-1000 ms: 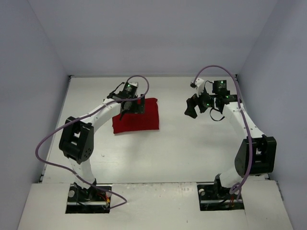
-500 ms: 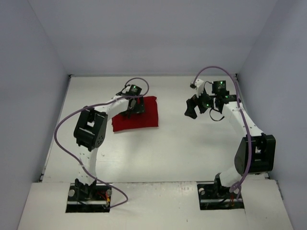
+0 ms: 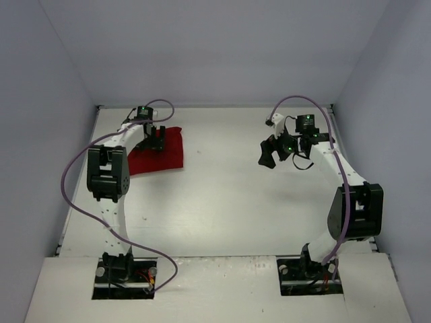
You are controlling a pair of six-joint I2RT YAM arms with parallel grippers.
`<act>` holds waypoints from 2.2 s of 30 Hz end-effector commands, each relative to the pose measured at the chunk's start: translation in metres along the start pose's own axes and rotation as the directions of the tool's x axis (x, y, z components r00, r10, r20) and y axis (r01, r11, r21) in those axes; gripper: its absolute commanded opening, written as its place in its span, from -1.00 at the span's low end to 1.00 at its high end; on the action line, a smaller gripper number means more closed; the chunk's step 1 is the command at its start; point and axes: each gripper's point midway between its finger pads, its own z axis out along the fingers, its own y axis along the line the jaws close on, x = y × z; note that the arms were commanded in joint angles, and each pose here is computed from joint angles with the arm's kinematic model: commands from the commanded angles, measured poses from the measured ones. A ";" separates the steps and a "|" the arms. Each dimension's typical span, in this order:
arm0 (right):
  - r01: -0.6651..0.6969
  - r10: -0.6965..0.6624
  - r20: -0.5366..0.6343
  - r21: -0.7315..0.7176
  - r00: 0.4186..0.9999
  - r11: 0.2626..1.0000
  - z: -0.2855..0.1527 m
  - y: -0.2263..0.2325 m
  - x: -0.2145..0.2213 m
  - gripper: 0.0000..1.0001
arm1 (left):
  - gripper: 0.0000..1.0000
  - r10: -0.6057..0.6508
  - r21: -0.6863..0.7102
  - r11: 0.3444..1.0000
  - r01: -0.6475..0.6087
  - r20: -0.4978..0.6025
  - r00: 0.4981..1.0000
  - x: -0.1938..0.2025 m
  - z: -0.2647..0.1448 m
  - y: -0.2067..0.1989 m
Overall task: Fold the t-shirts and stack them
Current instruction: Put the neatly folded tshirt into the corner of the board with the left arm
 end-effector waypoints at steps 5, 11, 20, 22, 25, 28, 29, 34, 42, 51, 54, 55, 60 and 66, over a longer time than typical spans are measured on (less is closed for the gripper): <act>0.063 -0.063 0.081 0.010 0.995 0.998 -0.007 -0.006 -0.031 0.96 | 0.81 0.387 0.130 0.913 -0.387 0.030 0.922 -0.026 0.005 0.039; 0.062 -0.062 0.080 0.007 0.995 0.998 -0.007 -0.005 -0.031 0.97 | 0.81 0.397 0.104 0.911 -0.400 0.049 0.916 -0.056 0.017 0.074; 0.061 -0.061 0.076 0.003 0.995 0.998 -0.004 -0.007 -0.030 0.99 | 0.81 0.512 0.118 0.849 -0.515 0.063 0.857 -0.079 0.048 0.084; 0.063 -0.063 0.075 0.005 0.995 0.998 -0.004 -0.007 -0.030 0.99 | 0.81 0.549 0.120 0.824 -0.553 0.070 0.833 -0.079 0.053 0.085; 0.057 -0.056 0.073 -0.001 0.996 0.998 -0.002 -0.007 -0.030 1.00 | 0.81 0.600 0.128 0.785 -0.607 0.089 0.795 -0.081 0.061 0.082; 0.054 -0.054 0.071 -0.003 0.996 0.999 -0.001 -0.006 -0.029 1.00 | 0.81 0.636 0.126 0.754 -0.645 0.107 0.764 -0.085 0.058 0.079; 0.059 -0.058 0.073 -0.003 0.996 0.998 -0.001 -0.005 -0.030 1.00 | 0.81 0.626 0.121 0.761 -0.638 0.123 0.770 -0.091 0.048 0.077; 0.070 -0.069 0.083 -0.010 0.994 0.997 -0.003 0.000 -0.034 1.00 | 0.81 0.442 0.127 0.866 -0.484 0.257 0.859 -0.129 -0.036 0.064; 0.105 -0.102 0.093 -0.037 0.990 0.994 -0.005 0.019 -0.034 1.00 | 0.81 0.139 0.190 0.950 -0.247 0.450 0.882 -0.153 -0.191 0.048; 0.129 -0.125 0.091 -0.034 0.988 0.991 -0.010 0.024 -0.027 1.00 | 0.81 -0.373 0.431 0.868 0.247 0.240 0.896 -0.085 -0.179 0.047; 0.129 -0.126 0.087 -0.033 0.988 0.991 -0.010 0.025 -0.024 1.00 | 0.81 -0.501 0.440 0.808 0.392 0.162 0.851 -0.073 -0.161 0.052; 0.130 -0.127 0.084 -0.031 0.988 0.991 -0.010 0.026 -0.022 1.00 | 0.81 -0.530 0.406 0.803 0.437 0.148 0.835 -0.070 -0.153 0.056; 0.125 -0.123 0.074 -0.029 0.990 0.992 -0.009 0.025 -0.018 1.00 | 0.81 -0.613 0.251 0.783 0.569 0.154 0.775 -0.066 -0.123 0.078; 0.105 -0.103 0.060 -0.037 0.993 0.994 -0.003 0.023 -0.014 1.00 | 0.81 -0.642 0.117 0.767 0.631 0.123 0.757 -0.056 -0.068 0.094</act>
